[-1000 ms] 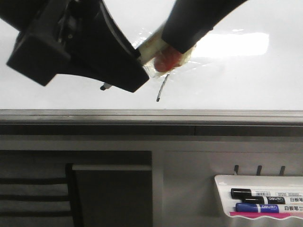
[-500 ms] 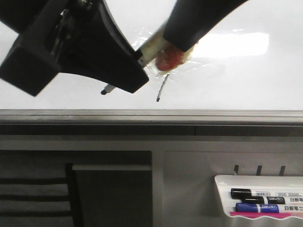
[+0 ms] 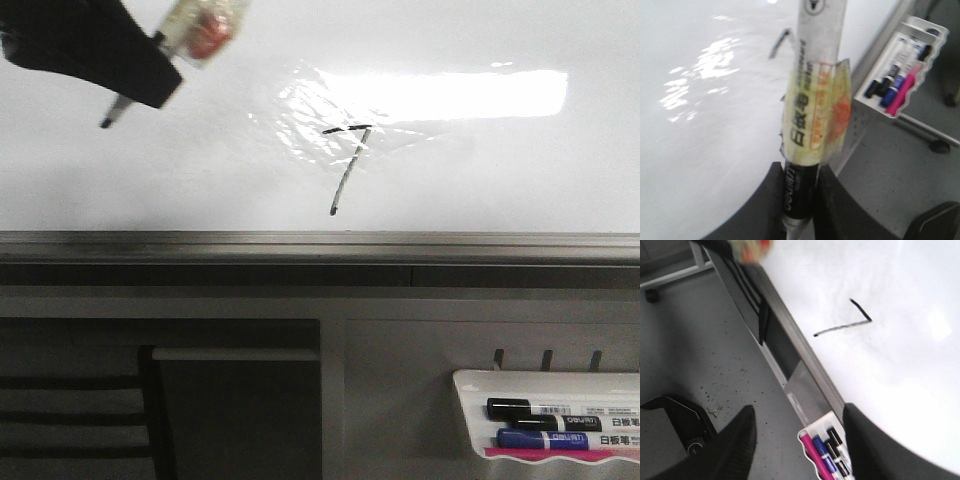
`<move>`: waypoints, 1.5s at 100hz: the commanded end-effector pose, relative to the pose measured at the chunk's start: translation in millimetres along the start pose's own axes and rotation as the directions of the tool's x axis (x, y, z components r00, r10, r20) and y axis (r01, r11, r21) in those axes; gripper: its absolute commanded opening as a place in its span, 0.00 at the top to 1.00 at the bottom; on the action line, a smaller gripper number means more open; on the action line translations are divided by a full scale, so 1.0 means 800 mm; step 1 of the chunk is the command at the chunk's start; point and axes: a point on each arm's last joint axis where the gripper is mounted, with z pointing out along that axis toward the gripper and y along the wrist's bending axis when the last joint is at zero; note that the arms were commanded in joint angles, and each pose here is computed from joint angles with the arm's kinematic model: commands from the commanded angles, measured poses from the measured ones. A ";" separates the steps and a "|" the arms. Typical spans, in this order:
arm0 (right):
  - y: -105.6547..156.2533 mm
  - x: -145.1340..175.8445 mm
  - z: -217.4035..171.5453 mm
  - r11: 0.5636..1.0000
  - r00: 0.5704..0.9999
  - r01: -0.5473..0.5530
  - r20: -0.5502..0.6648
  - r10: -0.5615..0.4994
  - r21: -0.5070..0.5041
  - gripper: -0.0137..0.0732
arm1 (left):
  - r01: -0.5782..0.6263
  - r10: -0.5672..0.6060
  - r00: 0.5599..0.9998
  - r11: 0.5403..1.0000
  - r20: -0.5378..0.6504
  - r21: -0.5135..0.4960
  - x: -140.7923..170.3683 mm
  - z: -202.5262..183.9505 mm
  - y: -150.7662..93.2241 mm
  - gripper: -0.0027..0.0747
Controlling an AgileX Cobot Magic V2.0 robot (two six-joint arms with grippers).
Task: Write number 7 on whiteboard
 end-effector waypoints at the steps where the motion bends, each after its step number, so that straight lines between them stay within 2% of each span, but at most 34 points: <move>1: -0.011 -0.006 -0.027 0.997 0.997 -0.031 0.075 0.025 0.070 0.44 | 0.143 -0.135 0.988 0.983 0.078 -0.113 -0.008 -0.026 0.034 0.99; 13: -0.014 -0.003 -0.031 0.995 0.997 -0.044 0.075 0.038 0.086 0.44 | 0.319 -0.315 0.948 0.923 0.053 -0.213 0.021 -0.042 0.077 0.99; 24: -0.015 -0.003 -0.031 0.995 0.996 -0.045 0.076 0.039 0.088 0.44 | 0.474 -0.472 0.877 0.822 0.088 -0.315 0.052 -0.054 0.108 0.99; 32: -0.015 -0.003 -0.030 0.995 0.996 -0.046 0.081 0.039 0.091 0.44 | 0.537 -0.535 0.837 0.757 0.119 -0.372 0.072 -0.060 0.122 0.99; 39: -0.015 -0.002 -0.029 0.995 0.996 -0.046 0.082 0.039 0.092 0.44 | 0.551 -0.545 0.827 0.734 0.139 -0.397 0.080 -0.061 0.127 0.99; 50: -0.015 -0.003 -0.029 0.995 0.996 -0.047 0.085 0.039 0.094 0.44 | 0.559 -0.551 0.821 0.725 0.148 -0.403 0.086 -0.057 0.125 0.99; 74: -0.015 -0.003 -0.029 0.994 0.996 -0.047 0.086 0.038 0.094 0.44 | 0.558 -0.545 0.824 0.738 0.153 -0.379 0.080 -0.049 0.119 0.99; 102: -0.015 -0.002 -0.029 0.995 0.996 -0.046 0.083 0.039 0.092 0.44 | 0.552 -0.568 0.820 0.751 0.072 -0.362 0.090 -0.015 0.124 0.99; 133: -0.015 -0.002 -0.029 0.994 0.996 -0.053 0.082 0.045 0.091 0.44 | 0.550 -0.565 0.822 0.751 0.075 -0.365 0.090 -0.016 0.124 0.99; 150: -0.015 -0.002 -0.029 0.994 0.996 -0.053 0.082 0.045 0.091 0.44 | 0.546 -0.546 0.829 0.740 0.122 -0.393 0.087 -0.018 0.130 0.99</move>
